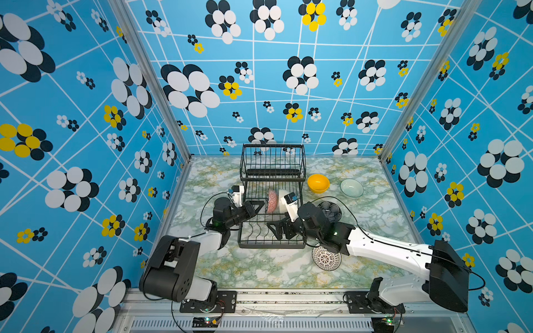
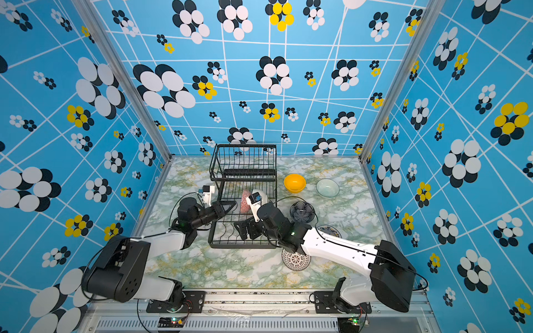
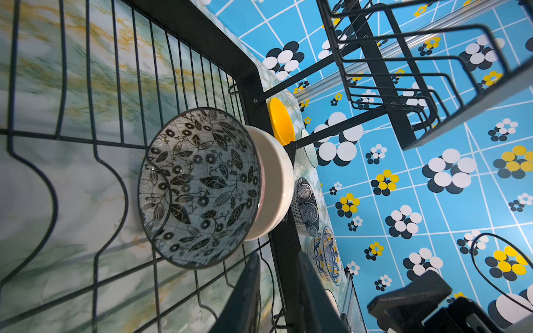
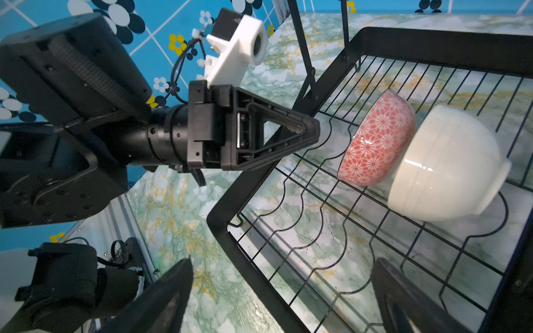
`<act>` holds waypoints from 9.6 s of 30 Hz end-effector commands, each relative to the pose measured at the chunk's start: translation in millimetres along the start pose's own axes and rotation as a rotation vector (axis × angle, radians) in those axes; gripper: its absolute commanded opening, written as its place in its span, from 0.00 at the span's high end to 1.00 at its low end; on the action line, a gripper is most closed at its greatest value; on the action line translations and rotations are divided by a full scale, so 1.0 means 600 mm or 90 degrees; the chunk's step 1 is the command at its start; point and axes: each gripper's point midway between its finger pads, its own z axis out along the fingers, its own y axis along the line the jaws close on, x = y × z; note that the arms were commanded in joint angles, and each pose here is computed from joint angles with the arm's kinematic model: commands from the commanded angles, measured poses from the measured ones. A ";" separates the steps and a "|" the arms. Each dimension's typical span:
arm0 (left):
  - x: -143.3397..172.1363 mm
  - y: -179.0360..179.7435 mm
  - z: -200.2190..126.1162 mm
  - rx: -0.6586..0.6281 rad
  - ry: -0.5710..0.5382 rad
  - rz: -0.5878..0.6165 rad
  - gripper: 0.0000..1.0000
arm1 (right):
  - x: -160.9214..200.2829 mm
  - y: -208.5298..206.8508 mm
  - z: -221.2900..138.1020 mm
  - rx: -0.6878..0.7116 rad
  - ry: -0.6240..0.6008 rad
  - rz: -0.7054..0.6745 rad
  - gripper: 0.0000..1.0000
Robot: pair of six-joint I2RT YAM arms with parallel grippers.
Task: Load bowls into a dish rack
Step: Place the bowl in the dish rack, then pick up the bowl from the bottom-center of the table, then place the bowl in the dish rack.
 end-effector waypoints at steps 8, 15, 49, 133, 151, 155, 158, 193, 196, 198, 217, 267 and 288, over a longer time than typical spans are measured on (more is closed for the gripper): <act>0.023 -0.005 -0.066 -0.095 0.006 0.015 0.72 | 0.023 -0.020 -0.040 0.040 0.028 0.055 0.01; 0.025 -0.018 -0.107 -0.099 -0.039 0.025 0.64 | 0.040 -0.043 -0.047 0.079 0.039 0.052 0.01; 0.159 -0.159 -0.077 -0.053 0.095 0.218 0.01 | 0.255 -0.253 -0.293 0.545 0.191 0.323 0.49; 0.082 -0.315 -0.014 -0.050 -0.257 -0.622 0.53 | -0.071 -0.112 -0.130 0.296 -0.104 -0.109 1.00; 0.047 -0.256 -0.026 -0.090 -0.325 -0.652 0.61 | -0.089 -0.108 -0.125 0.390 -0.123 -0.201 1.00; 0.045 -0.234 -0.028 -0.097 -0.331 -0.672 0.58 | -0.096 -0.109 -0.126 0.401 -0.140 -0.208 1.00; 0.046 -0.227 -0.022 -0.101 -0.328 -0.683 0.58 | -0.102 -0.105 -0.126 0.403 -0.151 -0.216 1.00; 0.032 -0.203 0.028 -0.064 -0.337 -0.732 0.76 | -0.113 -0.082 -0.136 0.435 -0.196 -0.287 1.00; 0.028 -0.203 0.025 -0.060 -0.342 -0.731 0.79 | -0.113 -0.083 -0.137 0.441 -0.197 -0.291 1.00; 0.026 -0.202 0.022 -0.061 -0.345 -0.729 0.81 | -0.112 -0.082 -0.134 0.440 -0.196 -0.294 1.00; 0.033 -0.201 0.033 -0.031 -0.329 -0.733 1.00 | -0.094 -0.097 -0.140 0.442 -0.211 -0.273 0.87; 0.033 -0.115 -0.161 0.000 -0.009 -0.079 1.00 | -0.008 0.027 -0.079 0.089 -0.014 -0.021 0.00; -0.018 -0.095 -0.138 0.076 0.078 0.043 1.00 | 0.009 0.037 -0.081 0.039 -0.020 0.024 0.00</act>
